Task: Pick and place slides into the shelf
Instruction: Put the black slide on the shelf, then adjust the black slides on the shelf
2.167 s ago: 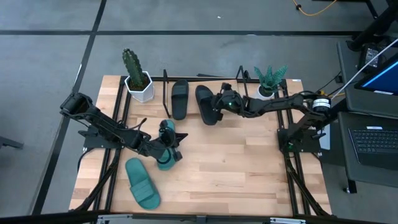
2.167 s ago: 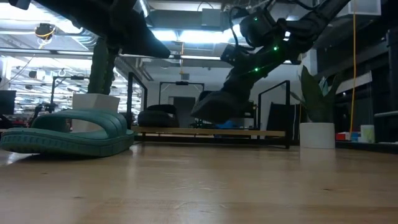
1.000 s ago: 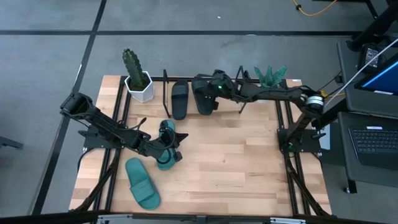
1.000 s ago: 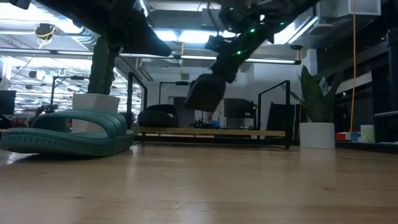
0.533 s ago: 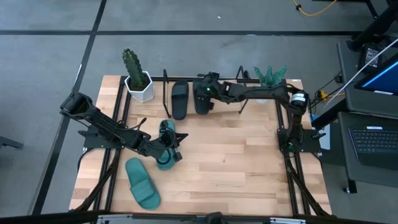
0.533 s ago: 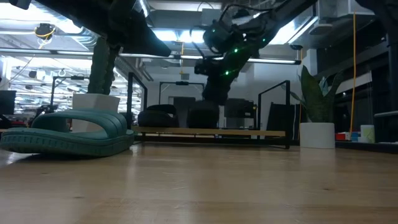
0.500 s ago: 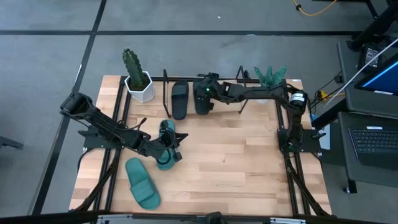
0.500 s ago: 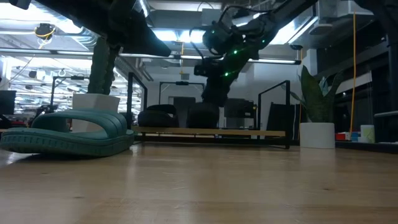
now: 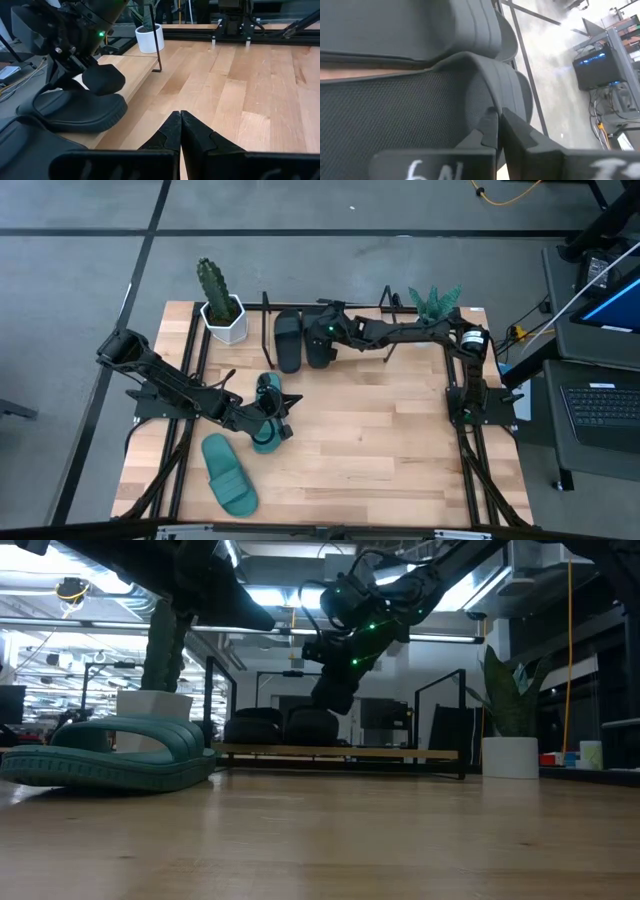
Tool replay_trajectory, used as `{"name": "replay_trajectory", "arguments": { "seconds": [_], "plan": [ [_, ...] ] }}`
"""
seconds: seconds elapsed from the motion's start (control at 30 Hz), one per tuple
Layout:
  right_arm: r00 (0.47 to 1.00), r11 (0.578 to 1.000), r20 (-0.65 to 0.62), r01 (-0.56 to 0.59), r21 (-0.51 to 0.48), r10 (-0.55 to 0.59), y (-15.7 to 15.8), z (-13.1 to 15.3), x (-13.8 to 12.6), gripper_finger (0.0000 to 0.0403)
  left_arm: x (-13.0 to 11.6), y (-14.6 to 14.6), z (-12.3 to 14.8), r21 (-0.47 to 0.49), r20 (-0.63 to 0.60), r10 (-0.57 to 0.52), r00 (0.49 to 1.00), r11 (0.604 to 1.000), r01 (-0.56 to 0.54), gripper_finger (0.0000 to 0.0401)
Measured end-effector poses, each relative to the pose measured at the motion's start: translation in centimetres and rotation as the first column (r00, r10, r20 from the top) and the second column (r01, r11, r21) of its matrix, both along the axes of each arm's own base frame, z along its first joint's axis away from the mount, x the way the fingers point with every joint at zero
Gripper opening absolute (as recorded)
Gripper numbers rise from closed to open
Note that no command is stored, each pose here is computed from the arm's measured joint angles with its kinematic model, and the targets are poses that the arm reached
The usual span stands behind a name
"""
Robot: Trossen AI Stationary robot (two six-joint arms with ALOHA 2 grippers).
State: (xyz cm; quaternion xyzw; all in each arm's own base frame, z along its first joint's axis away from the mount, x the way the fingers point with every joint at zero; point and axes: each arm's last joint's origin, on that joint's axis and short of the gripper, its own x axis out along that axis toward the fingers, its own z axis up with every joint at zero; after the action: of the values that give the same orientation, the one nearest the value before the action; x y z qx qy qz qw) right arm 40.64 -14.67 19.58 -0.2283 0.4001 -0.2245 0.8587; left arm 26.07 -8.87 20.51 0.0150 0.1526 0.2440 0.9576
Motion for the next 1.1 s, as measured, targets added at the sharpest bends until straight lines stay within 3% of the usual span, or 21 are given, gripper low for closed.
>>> {"name": "replay_trajectory", "arguments": {
  "seconds": [0.2,0.53,0.83,1.1],
  "plan": [
    [1.000,1.000,0.005,-0.021,0.015,0.021,0.0,0.0,0.0,0.0014,0.0,0.0,0.0,0.000,0.000,0.000,1.000,1.000,0.000,0.0002],
    [0.997,0.996,0.030,-0.070,0.052,0.068,0.2,0.0,0.2,0.0087,0.0,0.0,0.0,-0.001,0.001,0.000,1.000,1.000,0.000,0.0001],
    [0.984,0.991,0.137,-0.125,0.049,0.117,0.2,0.7,0.8,0.0098,0.0,0.0,0.0,0.000,0.000,0.000,1.000,1.000,0.000,0.0001],
    [0.985,0.990,0.117,-0.132,0.057,0.124,0.6,3.0,0.7,0.0098,-0.1,-0.3,0.0,0.012,-0.008,-0.017,1.000,1.000,0.017,0.0001]
  ]
}}
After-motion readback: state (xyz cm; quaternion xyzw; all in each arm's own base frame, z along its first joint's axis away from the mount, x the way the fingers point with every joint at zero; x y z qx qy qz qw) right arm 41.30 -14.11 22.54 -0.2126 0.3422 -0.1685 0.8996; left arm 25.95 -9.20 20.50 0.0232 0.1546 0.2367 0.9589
